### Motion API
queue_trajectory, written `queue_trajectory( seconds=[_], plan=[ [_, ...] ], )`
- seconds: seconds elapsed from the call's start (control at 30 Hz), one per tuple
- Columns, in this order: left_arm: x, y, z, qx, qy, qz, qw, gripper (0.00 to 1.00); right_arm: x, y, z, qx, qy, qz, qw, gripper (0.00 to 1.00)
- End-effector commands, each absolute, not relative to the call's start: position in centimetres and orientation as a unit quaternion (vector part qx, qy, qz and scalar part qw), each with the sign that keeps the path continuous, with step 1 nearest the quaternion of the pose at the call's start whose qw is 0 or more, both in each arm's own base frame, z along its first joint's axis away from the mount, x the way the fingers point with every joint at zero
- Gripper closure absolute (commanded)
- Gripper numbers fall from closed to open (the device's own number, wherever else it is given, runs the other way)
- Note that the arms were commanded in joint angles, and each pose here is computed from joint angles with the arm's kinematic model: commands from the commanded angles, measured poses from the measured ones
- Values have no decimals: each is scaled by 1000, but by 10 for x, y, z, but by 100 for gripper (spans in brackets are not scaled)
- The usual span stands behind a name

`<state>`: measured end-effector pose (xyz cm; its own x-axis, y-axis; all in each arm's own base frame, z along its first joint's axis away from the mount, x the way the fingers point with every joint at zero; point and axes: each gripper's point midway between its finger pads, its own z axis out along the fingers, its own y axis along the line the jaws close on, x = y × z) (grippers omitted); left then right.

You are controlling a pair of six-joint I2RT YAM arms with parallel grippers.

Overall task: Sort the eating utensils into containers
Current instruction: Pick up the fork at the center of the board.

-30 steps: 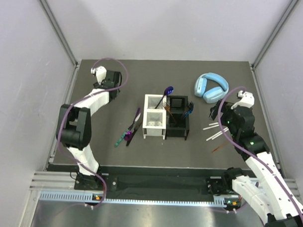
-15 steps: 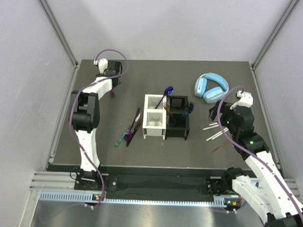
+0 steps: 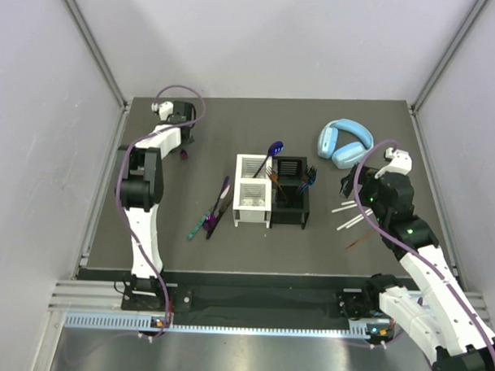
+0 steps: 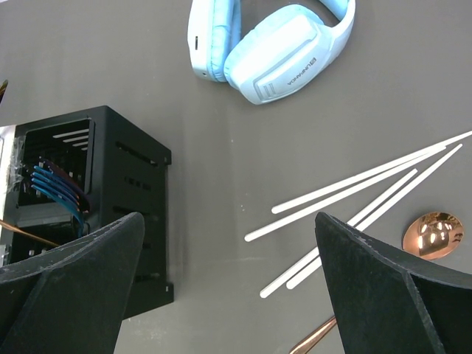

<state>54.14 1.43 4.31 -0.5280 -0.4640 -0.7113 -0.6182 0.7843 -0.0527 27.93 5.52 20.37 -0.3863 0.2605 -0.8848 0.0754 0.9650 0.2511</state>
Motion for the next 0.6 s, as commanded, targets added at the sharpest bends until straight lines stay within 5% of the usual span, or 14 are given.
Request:
queue_trajectory(
  seconds=[0.0,0.23,0.4,0.57],
  plan=[
    [555,12,50,-309,865,87,385,48,283,54,222,103,815,88,563,0],
    [553,16,41,-311,871,106,365,52,284,53,220,103,817,87,560,0],
    [550,14,41,-306,876,100,358,75,286,54,218,103,819,89,557,0],
    [544,12,37,-298,887,103,338,78,287,54,215,103,822,90,553,0]
  ],
)
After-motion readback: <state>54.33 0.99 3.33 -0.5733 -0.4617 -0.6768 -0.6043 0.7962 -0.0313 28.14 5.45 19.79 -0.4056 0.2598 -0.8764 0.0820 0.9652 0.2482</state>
